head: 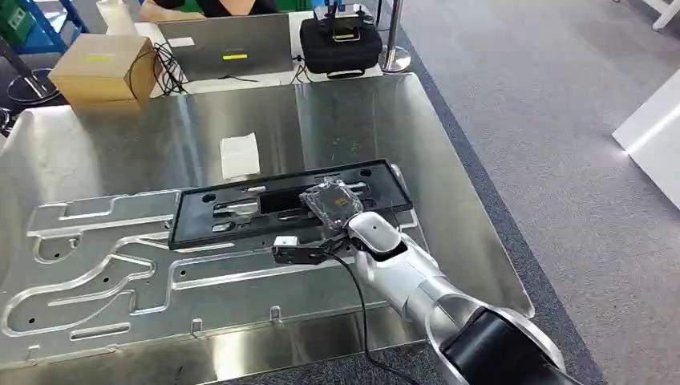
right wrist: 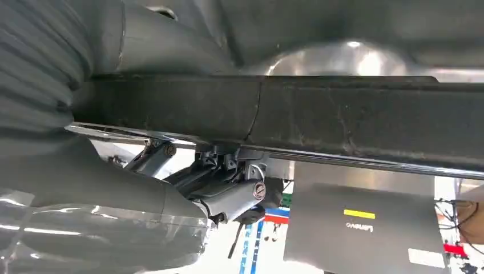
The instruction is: Take the parts from the cabinet and place them on the table.
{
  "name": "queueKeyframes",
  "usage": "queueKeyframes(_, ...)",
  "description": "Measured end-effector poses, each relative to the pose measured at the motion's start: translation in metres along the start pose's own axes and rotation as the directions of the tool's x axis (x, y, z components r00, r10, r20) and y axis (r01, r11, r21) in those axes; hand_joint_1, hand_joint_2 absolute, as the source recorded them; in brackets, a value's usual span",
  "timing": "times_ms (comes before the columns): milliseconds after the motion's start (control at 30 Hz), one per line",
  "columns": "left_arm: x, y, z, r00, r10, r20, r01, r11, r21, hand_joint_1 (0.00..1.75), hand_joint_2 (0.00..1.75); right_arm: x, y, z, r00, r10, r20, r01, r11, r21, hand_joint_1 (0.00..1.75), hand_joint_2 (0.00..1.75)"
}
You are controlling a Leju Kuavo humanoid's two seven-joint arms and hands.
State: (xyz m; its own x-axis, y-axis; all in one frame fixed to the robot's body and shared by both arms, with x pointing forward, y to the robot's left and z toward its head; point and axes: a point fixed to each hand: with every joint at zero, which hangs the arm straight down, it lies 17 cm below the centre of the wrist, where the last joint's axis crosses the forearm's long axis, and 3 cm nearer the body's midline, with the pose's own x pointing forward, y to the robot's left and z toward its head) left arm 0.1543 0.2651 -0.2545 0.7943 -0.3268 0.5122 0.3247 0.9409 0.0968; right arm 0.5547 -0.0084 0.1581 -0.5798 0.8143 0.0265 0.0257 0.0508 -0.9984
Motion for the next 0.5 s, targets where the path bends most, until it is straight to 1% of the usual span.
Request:
queueKeyframes(133, 0.001, 0.001, -0.001, 1.0, -0.01, 0.002, 0.01, 1.0, 0.0, 0.0, 1.75, 0.003, 0.002, 0.0, 1.0, -0.017, 0.008, 0.017, 1.0, 0.019, 1.75, 1.75)
queueKeyframes(500, 0.01, 0.001, -0.003, 1.0, -0.015, 0.018, 0.016, 1.0, -0.006, 0.0, 1.75, 0.034, -0.002, -0.009, 0.998, -0.058, 0.034, 0.057, 0.998, 0.036, 1.75, 1.75)
